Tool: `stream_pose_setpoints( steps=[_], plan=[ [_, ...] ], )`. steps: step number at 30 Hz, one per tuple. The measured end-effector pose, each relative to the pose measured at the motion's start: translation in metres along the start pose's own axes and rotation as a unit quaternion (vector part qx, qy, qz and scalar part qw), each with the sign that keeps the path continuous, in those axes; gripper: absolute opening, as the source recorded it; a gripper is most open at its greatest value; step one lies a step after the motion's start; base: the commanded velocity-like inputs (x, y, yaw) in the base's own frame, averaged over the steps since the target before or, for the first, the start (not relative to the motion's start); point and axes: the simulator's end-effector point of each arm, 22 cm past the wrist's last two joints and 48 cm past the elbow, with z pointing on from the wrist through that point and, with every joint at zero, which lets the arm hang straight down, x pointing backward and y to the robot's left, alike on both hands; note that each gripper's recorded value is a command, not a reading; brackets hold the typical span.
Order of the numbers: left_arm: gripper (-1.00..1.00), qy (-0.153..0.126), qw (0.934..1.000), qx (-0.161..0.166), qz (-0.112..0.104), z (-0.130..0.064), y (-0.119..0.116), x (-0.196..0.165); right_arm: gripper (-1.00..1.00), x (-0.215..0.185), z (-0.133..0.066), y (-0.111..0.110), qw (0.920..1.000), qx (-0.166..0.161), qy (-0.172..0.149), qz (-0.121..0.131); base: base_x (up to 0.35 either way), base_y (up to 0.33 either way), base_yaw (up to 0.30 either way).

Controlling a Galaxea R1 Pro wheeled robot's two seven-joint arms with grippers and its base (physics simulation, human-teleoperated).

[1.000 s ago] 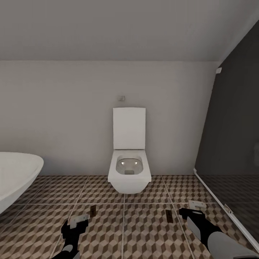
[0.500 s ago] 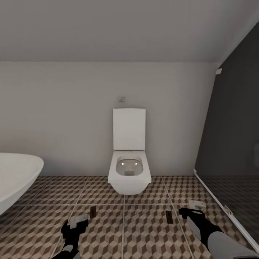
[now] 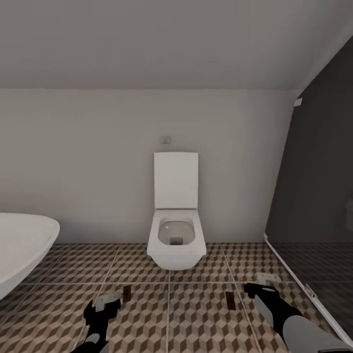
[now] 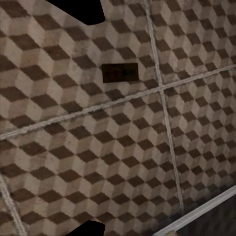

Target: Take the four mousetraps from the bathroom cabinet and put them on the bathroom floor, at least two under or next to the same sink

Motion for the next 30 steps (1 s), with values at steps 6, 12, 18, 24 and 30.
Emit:
stream_pose_setpoints(
  steps=[6,12,18,24,30],
  plan=[
    [1.00,0.000,1.0000,-0.001,0.000,-0.002,0.000,-0.014,1.00,-0.012,-0.007,-0.001,1.0000,0.000,0.000,0.000,0.000,0.000,0.000],
    [1.00,0.000,1.0000,-0.001,0.000,-0.004,0.001,-0.028,1.00,-0.024,-0.013,-0.001,1.0000,0.000,0.000,0.000,0.000,0.000,0.000],
    [1.00,0.000,1.0000,0.000,-0.001,-0.006,0.000,-0.041,1.00,-0.035,-0.020,-0.002,1.0000,0.000,0.000,-0.001,0.000,0.000,0.000],
    [1.00,0.000,1.0000,-0.001,-0.001,-0.008,0.001,-0.054,1.00,-0.047,-0.027,-0.003,1.0000,0.000,0.000,-0.001,0.000,0.000,0.000],
    [1.00,0.001,1.0000,-0.001,-0.001,-0.011,0.001,-0.066,1.00,-0.058,-0.033,-0.004,1.0000,0.000,0.000,-0.001,0.000,0.000,0.000]
  ],
)
